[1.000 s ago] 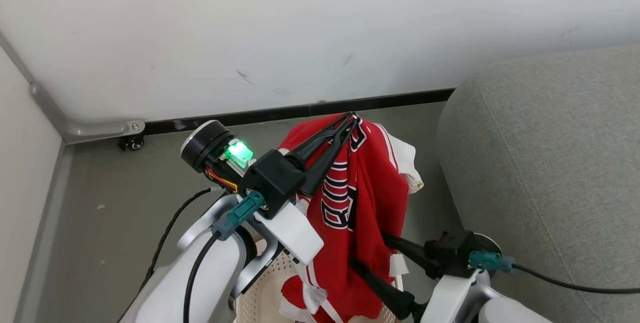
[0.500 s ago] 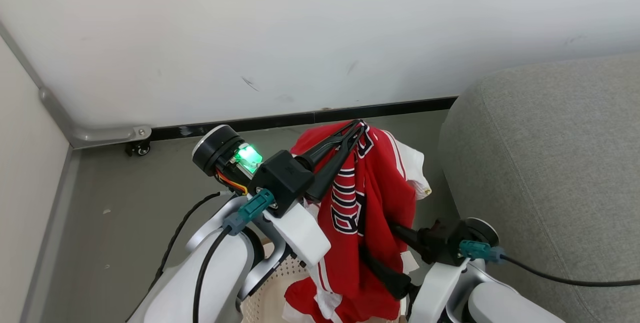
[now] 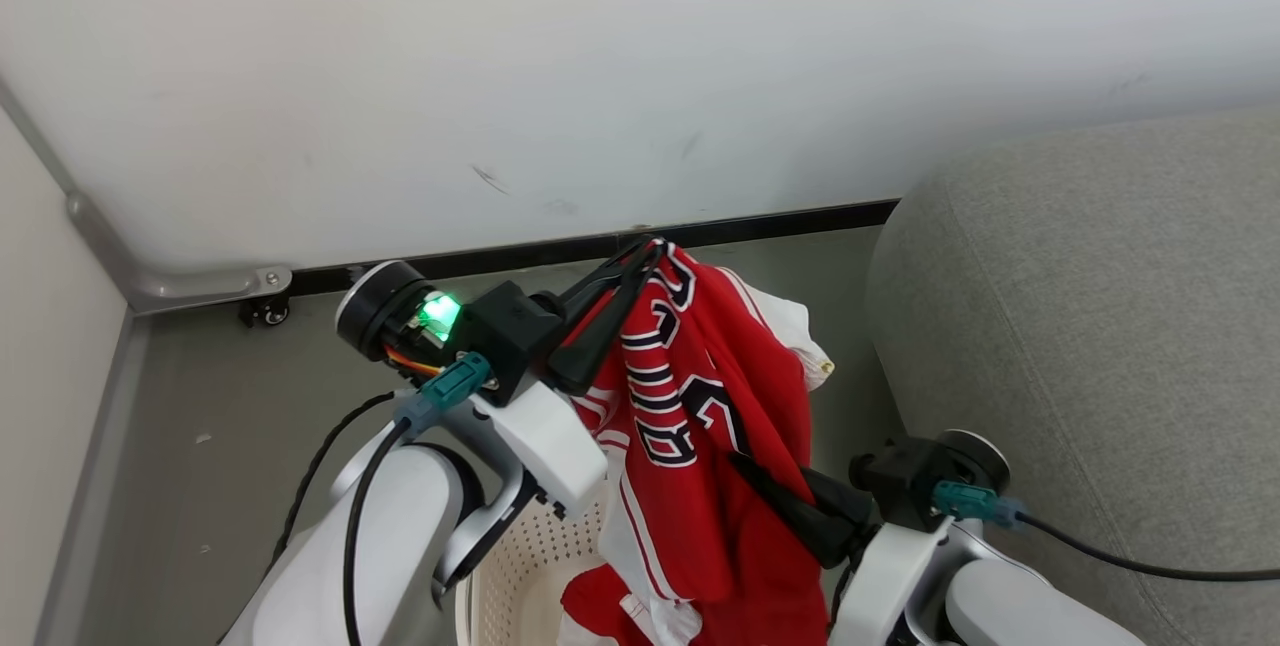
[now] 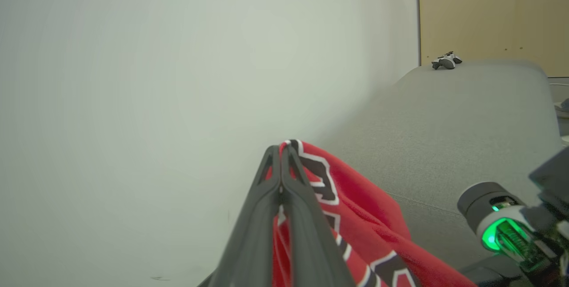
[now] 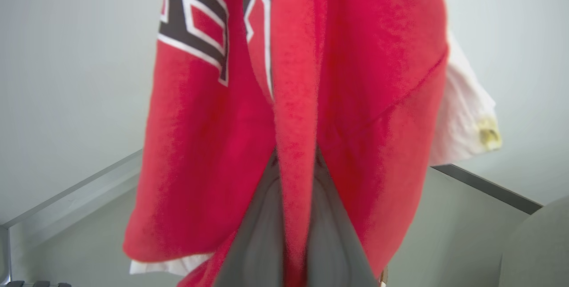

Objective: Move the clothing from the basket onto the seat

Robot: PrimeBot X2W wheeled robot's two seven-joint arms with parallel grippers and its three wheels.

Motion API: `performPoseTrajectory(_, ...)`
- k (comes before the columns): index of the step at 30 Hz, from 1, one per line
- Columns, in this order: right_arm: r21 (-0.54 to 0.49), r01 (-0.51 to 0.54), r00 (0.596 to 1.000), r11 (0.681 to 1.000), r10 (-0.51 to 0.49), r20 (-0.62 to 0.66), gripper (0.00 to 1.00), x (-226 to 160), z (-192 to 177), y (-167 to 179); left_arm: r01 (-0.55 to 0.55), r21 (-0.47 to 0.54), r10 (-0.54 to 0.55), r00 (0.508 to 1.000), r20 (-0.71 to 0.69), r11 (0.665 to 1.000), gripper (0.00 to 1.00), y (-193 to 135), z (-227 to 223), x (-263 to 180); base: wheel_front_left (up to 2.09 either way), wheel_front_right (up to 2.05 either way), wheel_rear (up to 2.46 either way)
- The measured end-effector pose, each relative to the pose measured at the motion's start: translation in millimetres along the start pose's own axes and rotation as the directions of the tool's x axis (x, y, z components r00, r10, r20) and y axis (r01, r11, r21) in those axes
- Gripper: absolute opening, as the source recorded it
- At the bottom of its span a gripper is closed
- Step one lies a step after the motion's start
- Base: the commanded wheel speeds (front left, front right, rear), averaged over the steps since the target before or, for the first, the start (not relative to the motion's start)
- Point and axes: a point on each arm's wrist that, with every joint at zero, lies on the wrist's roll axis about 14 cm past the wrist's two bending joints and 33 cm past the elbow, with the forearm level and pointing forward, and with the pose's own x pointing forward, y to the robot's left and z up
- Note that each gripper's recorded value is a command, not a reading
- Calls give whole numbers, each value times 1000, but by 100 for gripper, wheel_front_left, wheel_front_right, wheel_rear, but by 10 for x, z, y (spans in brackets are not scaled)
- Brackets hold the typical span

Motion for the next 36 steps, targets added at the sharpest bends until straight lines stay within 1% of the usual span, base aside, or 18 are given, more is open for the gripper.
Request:
performPoseTrajectory(3,13,21,1000,1000,-20,-13,0,-84,-71,-54,-14,-6,14,999,-30,1000,0,46,-115,-20,0,0,0)
performPoseTrajectory(7,66,68,998,995,-68,-4,0,-198,-97,-167,-13,-27,12,998,-54,1000,0,23,-232,-21,0,0,0)
performPoseTrajectory(14,126,177,981,976,-185,56,0,-369,55,-523,-30,-104,24,998,-56,994,0,-3,-330,22,0,0,0)
performPoseTrajectory(15,141,189,977,972,-200,68,0,-390,88,-565,-31,-117,26,998,-52,993,6,-11,-332,33,0,0,0)
performPoseTrajectory(17,171,207,969,963,-226,96,0,-423,157,-626,-34,-142,27,998,-49,989,33,-41,-339,60,0,0,0)
performPoseTrajectory(19,198,222,962,955,-247,113,0,-454,202,-677,-32,-148,25,999,-46,988,47,-54,-352,74,0,0,0)
performPoseTrajectory(20,206,228,959,952,-256,120,0,-470,222,-701,-32,-150,26,999,-46,988,59,-53,-361,79,0,0,0)
performPoseTrajectory(21,215,233,956,948,-263,127,0,-484,244,-718,-31,-151,25,999,-45,988,95,-54,-367,86,0,0,0)
performPoseTrajectory(22,224,237,953,945,-271,135,0,-496,267,-737,-31,-154,24,999,-46,988,95,-57,-372,94,0,0,0)
performPoseTrajectory(23,229,243,950,942,-280,141,0,-511,285,-760,-32,-157,25,999,-46,987,100,-62,-378,102,0,0,0)
performPoseTrajectory(27,242,278,932,929,-322,165,0,-605,348,-899,-26,-166,19,999,-46,986,100,-91,-404,127,0,0,0)
performPoseTrajectory(36,234,352,889,906,-402,219,0,-824,538,-1208,-26,-178,20,999,-33,984,100,-128,-430,160,0,0,0)
